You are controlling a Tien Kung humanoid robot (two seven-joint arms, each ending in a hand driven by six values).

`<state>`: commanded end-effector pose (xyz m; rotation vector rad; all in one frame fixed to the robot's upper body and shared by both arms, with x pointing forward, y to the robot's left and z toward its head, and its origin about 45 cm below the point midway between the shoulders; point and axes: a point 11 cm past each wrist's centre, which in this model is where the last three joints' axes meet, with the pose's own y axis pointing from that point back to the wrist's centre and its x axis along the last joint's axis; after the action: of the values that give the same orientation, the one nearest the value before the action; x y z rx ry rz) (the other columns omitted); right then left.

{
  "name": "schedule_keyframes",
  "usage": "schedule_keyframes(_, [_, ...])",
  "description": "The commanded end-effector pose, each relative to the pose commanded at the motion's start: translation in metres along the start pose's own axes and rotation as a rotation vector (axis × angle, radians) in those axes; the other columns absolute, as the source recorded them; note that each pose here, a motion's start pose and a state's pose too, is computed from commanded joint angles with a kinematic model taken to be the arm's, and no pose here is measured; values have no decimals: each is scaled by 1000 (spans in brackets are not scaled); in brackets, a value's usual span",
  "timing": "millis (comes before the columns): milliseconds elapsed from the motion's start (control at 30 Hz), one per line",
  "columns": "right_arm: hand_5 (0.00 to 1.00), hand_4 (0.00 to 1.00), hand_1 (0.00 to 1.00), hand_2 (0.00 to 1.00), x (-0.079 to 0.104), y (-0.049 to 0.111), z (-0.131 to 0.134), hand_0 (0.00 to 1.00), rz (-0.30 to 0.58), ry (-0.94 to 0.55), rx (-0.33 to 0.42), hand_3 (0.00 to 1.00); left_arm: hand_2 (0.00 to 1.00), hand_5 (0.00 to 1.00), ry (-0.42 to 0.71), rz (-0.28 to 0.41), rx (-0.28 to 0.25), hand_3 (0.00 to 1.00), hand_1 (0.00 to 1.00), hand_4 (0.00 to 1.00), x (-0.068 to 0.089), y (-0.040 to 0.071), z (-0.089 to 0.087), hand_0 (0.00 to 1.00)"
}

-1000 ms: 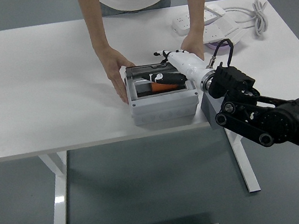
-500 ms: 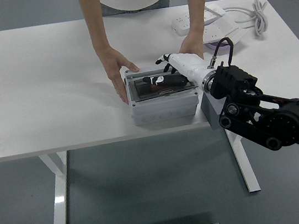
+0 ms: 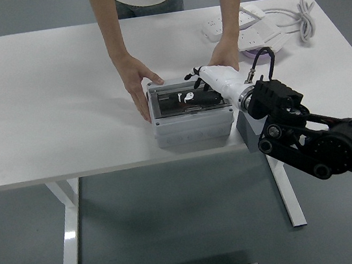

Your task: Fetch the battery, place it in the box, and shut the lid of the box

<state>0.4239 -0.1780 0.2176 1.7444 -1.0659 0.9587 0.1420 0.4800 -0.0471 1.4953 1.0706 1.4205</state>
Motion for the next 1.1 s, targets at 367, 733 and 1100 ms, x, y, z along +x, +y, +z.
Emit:
schedule_keyframes(367, [998,941,558,668,31,6,31,567,99,-17,-52,803,845,513,6,-6,14,811,899,845,-3,-3,-7,838])
schedule_keyframes(733, [998,960,686,709,67,15,79,770,198,-79,-164,804,845,508,15,-9,18,811,899,843,-5,-5,-12,839])
schedule_keyframes(1100, [998,964,784,765,94,34,114,917,445,-164,-183,809,843,508,17,-12,29,810,897,842,-7,-7,-18,839])
